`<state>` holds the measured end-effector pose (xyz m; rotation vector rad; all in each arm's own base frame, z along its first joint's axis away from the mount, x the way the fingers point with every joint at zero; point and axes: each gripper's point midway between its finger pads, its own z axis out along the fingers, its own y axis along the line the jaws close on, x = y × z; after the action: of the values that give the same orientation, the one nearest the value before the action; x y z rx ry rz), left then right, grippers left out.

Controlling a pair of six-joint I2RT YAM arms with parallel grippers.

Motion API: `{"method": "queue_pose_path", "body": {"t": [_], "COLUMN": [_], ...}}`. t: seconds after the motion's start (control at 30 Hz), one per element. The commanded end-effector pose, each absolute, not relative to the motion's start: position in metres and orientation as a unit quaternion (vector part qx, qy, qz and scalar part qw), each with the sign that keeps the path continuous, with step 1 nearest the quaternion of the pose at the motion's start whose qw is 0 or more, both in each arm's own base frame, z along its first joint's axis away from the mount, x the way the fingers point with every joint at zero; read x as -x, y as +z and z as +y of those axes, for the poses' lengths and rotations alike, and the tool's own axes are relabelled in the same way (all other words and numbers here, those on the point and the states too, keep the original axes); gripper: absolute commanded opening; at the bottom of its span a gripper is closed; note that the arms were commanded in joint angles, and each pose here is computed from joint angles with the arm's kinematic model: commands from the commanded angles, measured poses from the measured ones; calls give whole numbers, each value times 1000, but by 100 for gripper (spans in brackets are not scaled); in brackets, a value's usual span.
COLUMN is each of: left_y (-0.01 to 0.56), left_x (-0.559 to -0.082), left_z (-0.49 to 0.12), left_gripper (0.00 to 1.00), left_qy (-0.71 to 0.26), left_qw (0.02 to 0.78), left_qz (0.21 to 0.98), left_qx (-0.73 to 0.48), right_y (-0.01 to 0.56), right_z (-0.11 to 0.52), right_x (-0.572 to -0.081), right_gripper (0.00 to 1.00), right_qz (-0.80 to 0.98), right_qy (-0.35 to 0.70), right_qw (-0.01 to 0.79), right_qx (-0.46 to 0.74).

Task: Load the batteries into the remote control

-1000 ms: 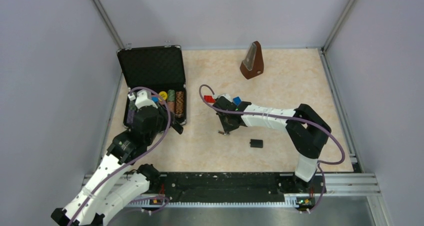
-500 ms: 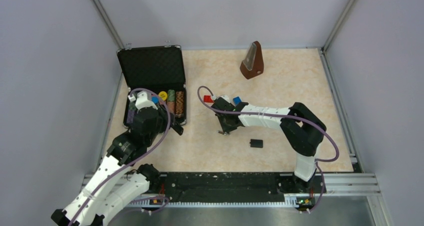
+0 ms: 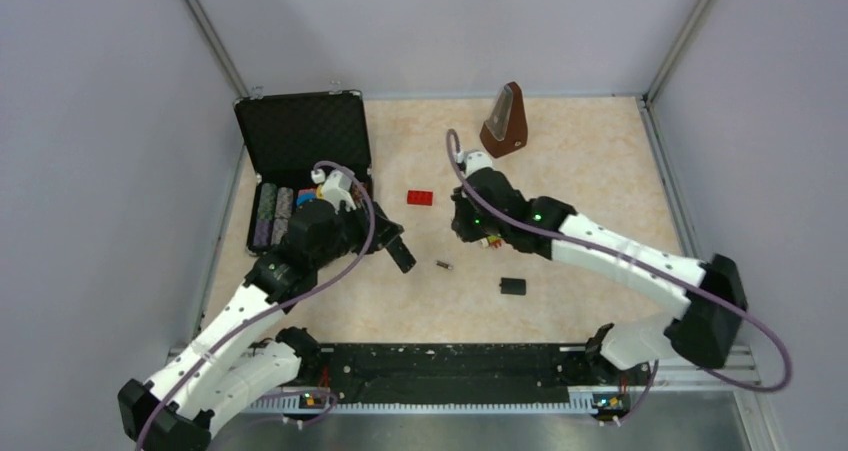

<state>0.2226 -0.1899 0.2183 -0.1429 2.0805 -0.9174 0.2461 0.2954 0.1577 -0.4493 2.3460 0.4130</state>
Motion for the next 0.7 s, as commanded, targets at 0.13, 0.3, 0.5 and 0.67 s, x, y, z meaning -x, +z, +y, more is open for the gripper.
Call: {"method": "queue_pose_path", "body": {"t": [0.13,0.3,0.5,0.67], "left_y": [294,328,365,381], "left_x": [-230,-234,-232,-228], "left_z": [-262,-284,-296,-298], "left_gripper": [0,0,0,0], "left_qy": [-541,-611,-670,-698], "left_qw": [406,394,391,374], "left_qz": [735,684,626,606], "left_qx": [-47,-64,-81,-75], "right_y": [287,328,351,361], "right_z": [287,295,307,306], "right_x": [-214,-195,-178,-176], "right_gripper": [4,6,7,8], "right_qz": [818,766,725,713], "right_qy": [310,400,442,433], "right_qw": [454,473,483,501], "right_qx": [170,173,214,230]}}
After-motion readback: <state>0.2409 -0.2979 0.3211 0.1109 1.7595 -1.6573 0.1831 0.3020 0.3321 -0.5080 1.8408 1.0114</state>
